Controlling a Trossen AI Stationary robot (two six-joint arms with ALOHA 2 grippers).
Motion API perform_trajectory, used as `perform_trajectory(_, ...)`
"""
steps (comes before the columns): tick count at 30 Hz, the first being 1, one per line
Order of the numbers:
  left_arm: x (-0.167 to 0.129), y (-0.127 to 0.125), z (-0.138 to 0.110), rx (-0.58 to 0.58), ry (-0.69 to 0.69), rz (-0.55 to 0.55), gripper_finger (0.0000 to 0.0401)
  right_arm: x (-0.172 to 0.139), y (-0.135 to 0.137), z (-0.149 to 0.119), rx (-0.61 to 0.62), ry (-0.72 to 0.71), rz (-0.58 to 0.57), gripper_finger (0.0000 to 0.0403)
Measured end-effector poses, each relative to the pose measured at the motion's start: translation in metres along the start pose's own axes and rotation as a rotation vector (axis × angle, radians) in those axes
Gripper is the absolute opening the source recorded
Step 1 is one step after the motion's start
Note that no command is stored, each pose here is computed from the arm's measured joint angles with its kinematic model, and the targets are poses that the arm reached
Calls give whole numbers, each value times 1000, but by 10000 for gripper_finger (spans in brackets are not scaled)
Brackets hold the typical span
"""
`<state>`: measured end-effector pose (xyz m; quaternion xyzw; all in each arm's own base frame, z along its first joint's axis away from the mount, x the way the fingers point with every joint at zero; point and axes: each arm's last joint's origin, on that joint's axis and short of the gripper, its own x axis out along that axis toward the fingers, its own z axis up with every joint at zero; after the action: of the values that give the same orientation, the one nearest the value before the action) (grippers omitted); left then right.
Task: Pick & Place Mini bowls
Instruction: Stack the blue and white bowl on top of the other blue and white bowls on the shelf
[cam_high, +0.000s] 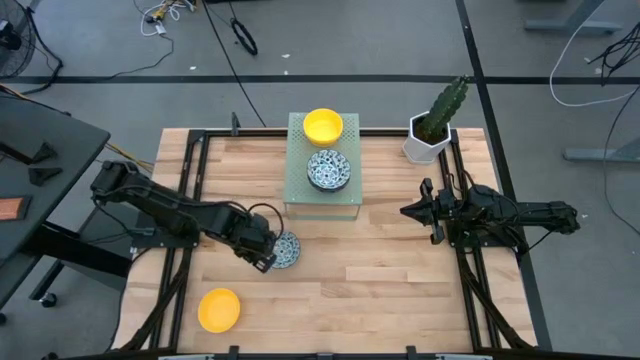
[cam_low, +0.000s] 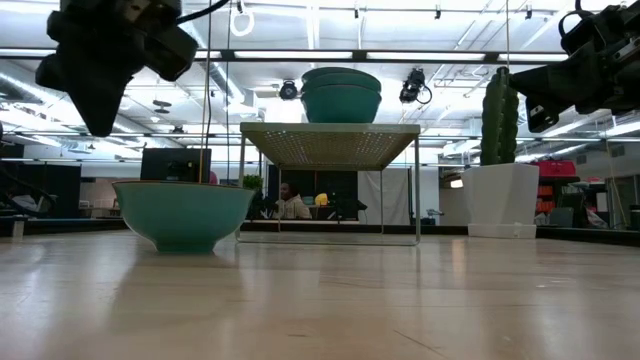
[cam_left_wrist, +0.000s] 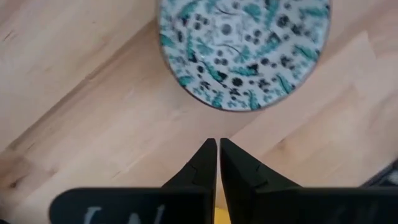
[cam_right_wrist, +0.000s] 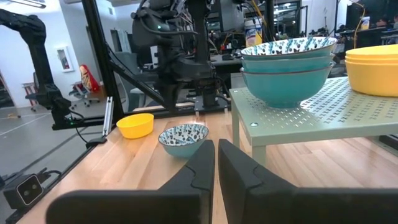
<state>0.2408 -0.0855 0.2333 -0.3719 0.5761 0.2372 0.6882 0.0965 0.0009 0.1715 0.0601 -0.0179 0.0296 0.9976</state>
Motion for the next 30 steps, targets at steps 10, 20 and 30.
perform_trajectory(10,0,-13,-4,572,-61,-99,59,0,0,0,0,0,0,27)
perform_trajectory(20,-1,-16,-3,1105,-109,-105,108,0,0,0,0,0,0,27)
perform_trajectory(30,-1,-16,-4,1502,-113,-118,164,0,0,0,0,0,0,27)
